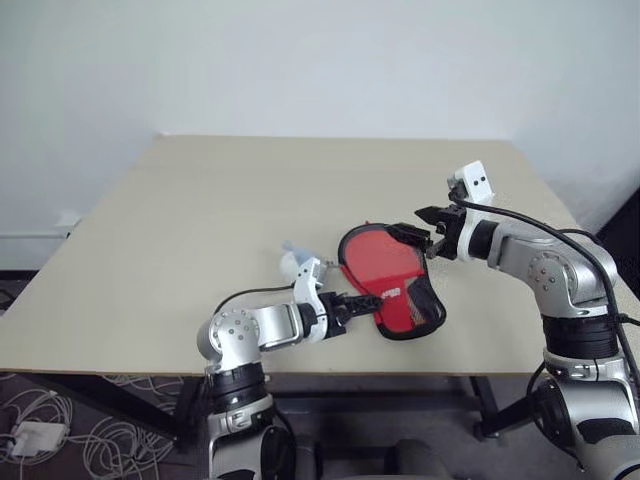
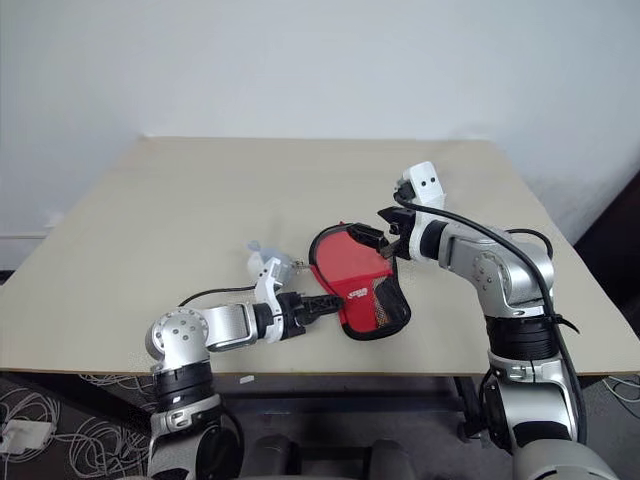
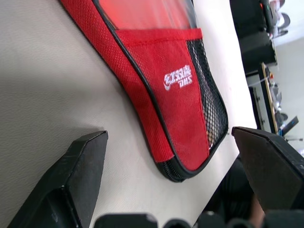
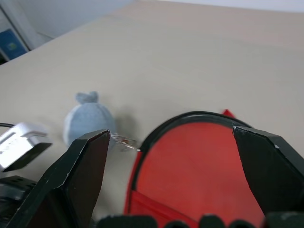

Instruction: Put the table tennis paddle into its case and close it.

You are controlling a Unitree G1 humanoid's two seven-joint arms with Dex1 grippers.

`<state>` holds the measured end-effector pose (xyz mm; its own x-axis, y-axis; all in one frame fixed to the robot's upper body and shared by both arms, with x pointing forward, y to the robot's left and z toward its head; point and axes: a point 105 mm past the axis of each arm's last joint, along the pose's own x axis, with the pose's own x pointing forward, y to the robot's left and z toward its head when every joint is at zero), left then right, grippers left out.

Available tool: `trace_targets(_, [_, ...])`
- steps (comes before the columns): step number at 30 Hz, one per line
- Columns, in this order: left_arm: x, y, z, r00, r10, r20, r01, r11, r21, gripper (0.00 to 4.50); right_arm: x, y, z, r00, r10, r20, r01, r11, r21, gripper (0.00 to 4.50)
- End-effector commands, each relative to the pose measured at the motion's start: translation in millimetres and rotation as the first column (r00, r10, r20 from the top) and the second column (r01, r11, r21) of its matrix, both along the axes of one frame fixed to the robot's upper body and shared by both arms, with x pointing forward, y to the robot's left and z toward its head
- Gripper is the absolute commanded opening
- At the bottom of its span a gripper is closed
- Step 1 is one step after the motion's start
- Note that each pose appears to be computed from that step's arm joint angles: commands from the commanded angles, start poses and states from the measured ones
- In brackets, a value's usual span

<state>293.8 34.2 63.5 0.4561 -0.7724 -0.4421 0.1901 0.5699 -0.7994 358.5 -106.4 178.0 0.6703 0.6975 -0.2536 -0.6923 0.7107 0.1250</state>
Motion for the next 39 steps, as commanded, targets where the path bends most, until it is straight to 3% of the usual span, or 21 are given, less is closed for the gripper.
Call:
trace_targets(1, [-6,-14,-14,0.995,-0.028,-0.091,0.03,0.999,0.02,4.47,-2,3,17,0.998,0.002,0.061,-0.004,1.0,0.023,4.5])
trace_targets(15, [11,-19,-14,0.981,0.049,-0.19,-0.07,0.992,-0.108,4.47,-2,11,18,0.998,0.01,0.064,-0.013,0.999,0.039,4.5])
trace_targets(39, [18,-21,5,0.983,-0.042,-0.178,0.003,0.976,-0.218,4.47,-12,29,10,0.999,0.031,0.037,-0.034,0.996,0.077,4.5])
